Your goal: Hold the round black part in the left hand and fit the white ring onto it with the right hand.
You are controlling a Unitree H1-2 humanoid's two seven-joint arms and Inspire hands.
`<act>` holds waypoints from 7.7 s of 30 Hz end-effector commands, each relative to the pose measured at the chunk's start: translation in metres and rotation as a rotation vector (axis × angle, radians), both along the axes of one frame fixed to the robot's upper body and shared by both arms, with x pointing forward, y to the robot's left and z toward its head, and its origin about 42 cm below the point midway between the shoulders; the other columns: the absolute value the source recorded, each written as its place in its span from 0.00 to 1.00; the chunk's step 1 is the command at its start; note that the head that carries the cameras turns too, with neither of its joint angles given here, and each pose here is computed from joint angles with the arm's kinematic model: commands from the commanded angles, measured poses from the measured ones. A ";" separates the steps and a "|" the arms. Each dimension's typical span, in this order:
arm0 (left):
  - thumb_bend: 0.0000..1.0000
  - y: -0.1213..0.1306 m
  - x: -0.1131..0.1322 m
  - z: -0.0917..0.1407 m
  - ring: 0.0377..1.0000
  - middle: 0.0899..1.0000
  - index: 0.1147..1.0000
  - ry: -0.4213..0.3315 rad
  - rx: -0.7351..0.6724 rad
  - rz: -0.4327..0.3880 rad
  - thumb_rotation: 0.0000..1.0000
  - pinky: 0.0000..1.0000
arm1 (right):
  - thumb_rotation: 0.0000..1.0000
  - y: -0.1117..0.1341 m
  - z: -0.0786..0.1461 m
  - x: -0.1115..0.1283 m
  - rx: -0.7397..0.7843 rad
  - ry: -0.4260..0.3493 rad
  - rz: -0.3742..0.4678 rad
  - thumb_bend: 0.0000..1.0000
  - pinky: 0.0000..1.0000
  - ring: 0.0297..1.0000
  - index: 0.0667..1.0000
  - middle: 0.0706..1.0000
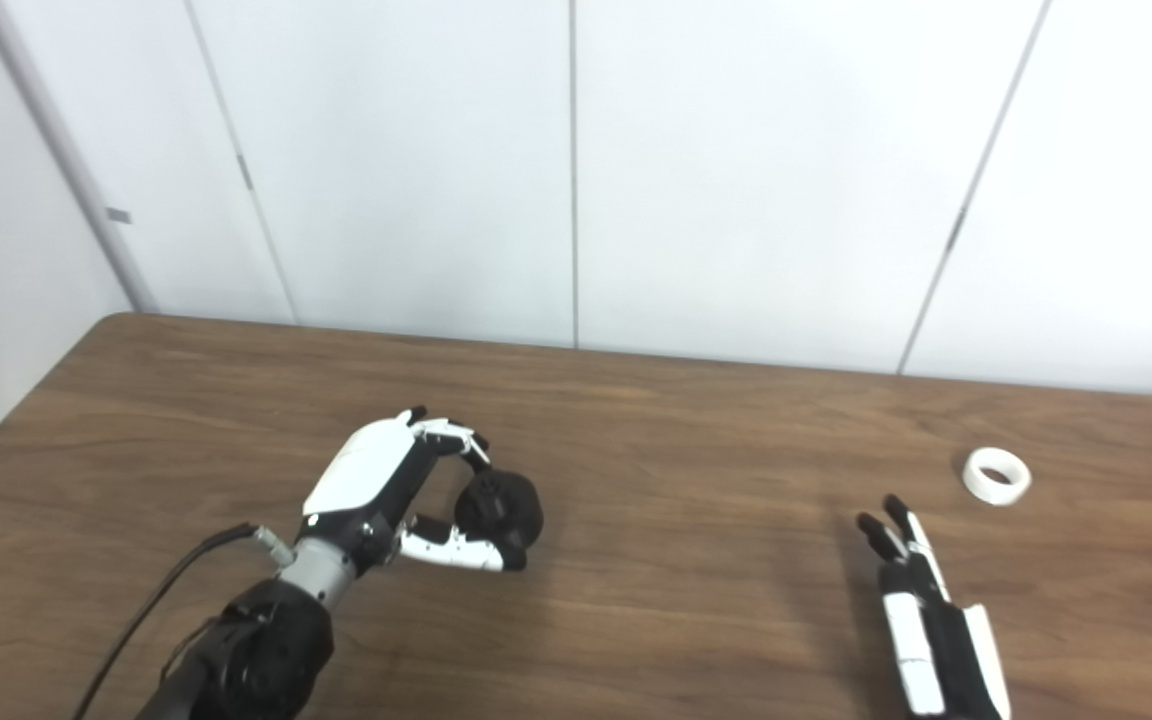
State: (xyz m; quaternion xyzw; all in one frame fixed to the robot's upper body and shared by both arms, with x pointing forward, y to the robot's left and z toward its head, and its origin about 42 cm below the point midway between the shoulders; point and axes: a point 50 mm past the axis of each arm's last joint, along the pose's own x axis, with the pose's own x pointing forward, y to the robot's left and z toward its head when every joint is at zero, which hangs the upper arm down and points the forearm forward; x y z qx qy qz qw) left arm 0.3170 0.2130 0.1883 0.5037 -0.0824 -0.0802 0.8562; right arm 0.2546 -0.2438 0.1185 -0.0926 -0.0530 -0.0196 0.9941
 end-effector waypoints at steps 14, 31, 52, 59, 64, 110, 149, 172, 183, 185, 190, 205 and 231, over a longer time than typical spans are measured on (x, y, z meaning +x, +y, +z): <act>0.52 -0.027 -0.031 -0.012 0.84 0.73 0.42 -0.091 0.067 -0.085 0.06 1.00 | 1.00 0.030 0.019 -0.001 0.023 -0.043 -0.004 0.55 1.00 0.94 0.97 0.90; 0.52 -0.038 -0.058 -0.054 0.88 0.77 0.42 0.013 0.052 -0.123 0.06 1.00 | 1.00 0.038 0.035 -0.004 0.056 -0.062 -0.019 0.53 1.00 0.91 0.96 0.90; 0.52 -0.038 -0.065 -0.079 0.88 0.77 0.42 0.031 0.021 -0.090 0.06 1.00 | 0.51 0.021 0.046 0.001 -0.127 -0.057 -0.088 0.65 0.85 0.86 0.81 0.84; 0.52 -0.037 -0.066 -0.080 0.87 0.76 0.42 0.026 0.024 -0.089 0.05 1.00 | 0.25 0.008 0.063 0.018 -0.300 -0.100 -0.201 0.77 0.89 0.86 0.68 0.82; 0.52 -0.034 -0.067 -0.079 0.87 0.76 0.42 0.023 0.026 -0.090 0.05 1.00 | 0.22 -0.010 0.076 0.036 -0.392 -0.116 -0.245 0.82 0.88 0.85 0.66 0.82; 0.52 -0.007 -0.069 -0.074 0.85 0.74 0.42 0.034 0.040 -0.072 0.06 1.00 | 0.23 -0.125 0.108 0.158 -0.736 0.133 -0.408 0.88 1.00 0.98 0.73 0.93; 0.52 -0.008 -0.073 -0.069 0.87 0.74 0.42 0.044 0.048 -0.070 0.06 1.00 | 0.25 -0.127 0.106 0.190 -0.821 0.282 -0.367 0.87 1.00 0.99 0.69 0.92; 0.52 -0.008 -0.074 -0.069 0.86 0.74 0.42 0.036 0.037 -0.076 0.06 1.00 | 0.27 -0.127 0.099 0.187 -0.821 0.296 -0.361 0.87 1.00 0.98 0.66 0.91; 0.52 -0.009 -0.075 -0.066 0.86 0.74 0.42 0.039 0.042 -0.072 0.06 1.00 | 0.27 -0.123 0.102 0.189 -0.817 0.288 -0.359 0.86 1.00 0.98 0.65 0.90; 0.52 -0.009 -0.075 -0.066 0.86 0.74 0.42 0.037 0.043 -0.072 0.06 1.00 | 0.26 -0.123 0.102 0.189 -0.818 0.288 -0.358 0.85 1.00 0.98 0.65 0.90; 0.52 -0.009 -0.075 -0.066 0.86 0.74 0.42 0.037 0.044 -0.071 0.06 1.00 | 0.25 -0.126 0.100 0.189 -0.808 0.294 -0.357 0.83 1.00 0.98 0.64 0.89; 0.52 -0.009 -0.075 -0.065 0.86 0.74 0.42 0.033 0.040 -0.071 0.06 1.00 | 0.23 -0.127 0.098 0.190 -0.765 0.319 -0.357 0.83 1.00 0.97 0.59 0.87; 0.52 -0.011 -0.073 -0.064 0.85 0.74 0.42 0.031 0.034 -0.072 0.05 1.00 | 0.15 -0.122 0.101 0.193 -0.754 0.305 -0.347 0.52 1.00 0.97 0.45 0.86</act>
